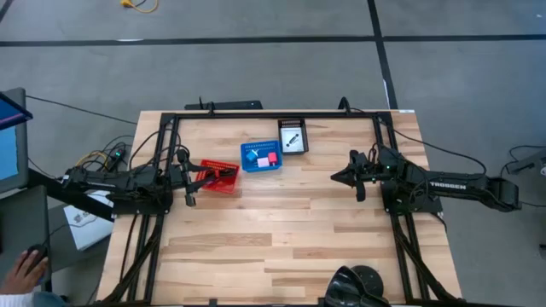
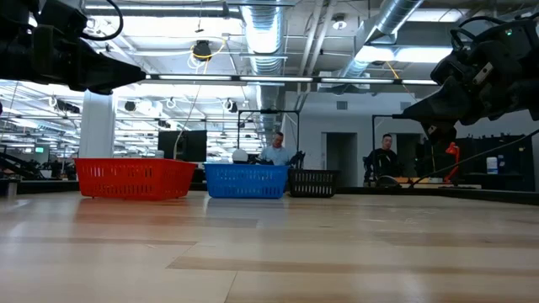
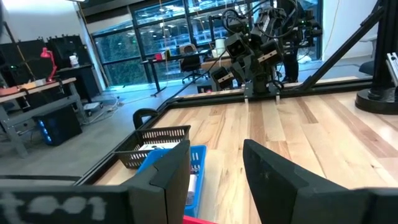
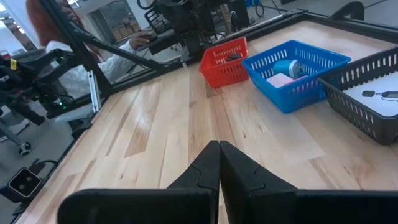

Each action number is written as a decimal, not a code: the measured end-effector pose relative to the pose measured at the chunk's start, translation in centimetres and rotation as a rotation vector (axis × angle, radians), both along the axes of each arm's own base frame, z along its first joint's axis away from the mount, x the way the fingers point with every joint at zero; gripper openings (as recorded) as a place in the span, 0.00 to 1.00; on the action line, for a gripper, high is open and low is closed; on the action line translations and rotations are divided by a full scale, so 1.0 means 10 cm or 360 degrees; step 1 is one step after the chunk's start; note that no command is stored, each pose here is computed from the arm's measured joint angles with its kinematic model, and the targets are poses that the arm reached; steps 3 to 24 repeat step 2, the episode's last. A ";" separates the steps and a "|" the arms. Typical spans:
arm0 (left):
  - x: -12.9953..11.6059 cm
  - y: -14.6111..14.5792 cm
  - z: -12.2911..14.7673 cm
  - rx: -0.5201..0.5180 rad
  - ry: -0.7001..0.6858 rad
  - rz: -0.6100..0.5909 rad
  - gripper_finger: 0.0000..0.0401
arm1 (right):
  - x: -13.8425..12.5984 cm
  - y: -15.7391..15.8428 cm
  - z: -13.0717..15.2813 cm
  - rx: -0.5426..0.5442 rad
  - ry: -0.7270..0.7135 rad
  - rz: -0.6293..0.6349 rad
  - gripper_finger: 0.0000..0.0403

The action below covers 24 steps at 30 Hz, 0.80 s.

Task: Pick and place items into bin
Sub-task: Return to Home Position

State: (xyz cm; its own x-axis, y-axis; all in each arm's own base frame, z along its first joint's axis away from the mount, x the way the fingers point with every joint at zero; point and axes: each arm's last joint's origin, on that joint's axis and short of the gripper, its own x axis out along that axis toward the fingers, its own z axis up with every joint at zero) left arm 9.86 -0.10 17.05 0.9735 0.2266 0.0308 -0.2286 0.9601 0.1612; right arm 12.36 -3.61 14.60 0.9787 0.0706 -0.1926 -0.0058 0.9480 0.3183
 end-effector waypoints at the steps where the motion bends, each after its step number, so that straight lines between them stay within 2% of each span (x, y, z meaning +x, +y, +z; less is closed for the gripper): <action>1: 0.00 0.00 0.00 -0.0001 0.0000 0.0000 0.35 | 0.00 0.00 0.00 0.0000 0.0001 0.0001 0.00; 24: 0.00 0.00 0.00 0.0000 0.0001 0.0000 0.35 | 0.00 0.00 0.00 0.0000 0.0000 0.0000 0.00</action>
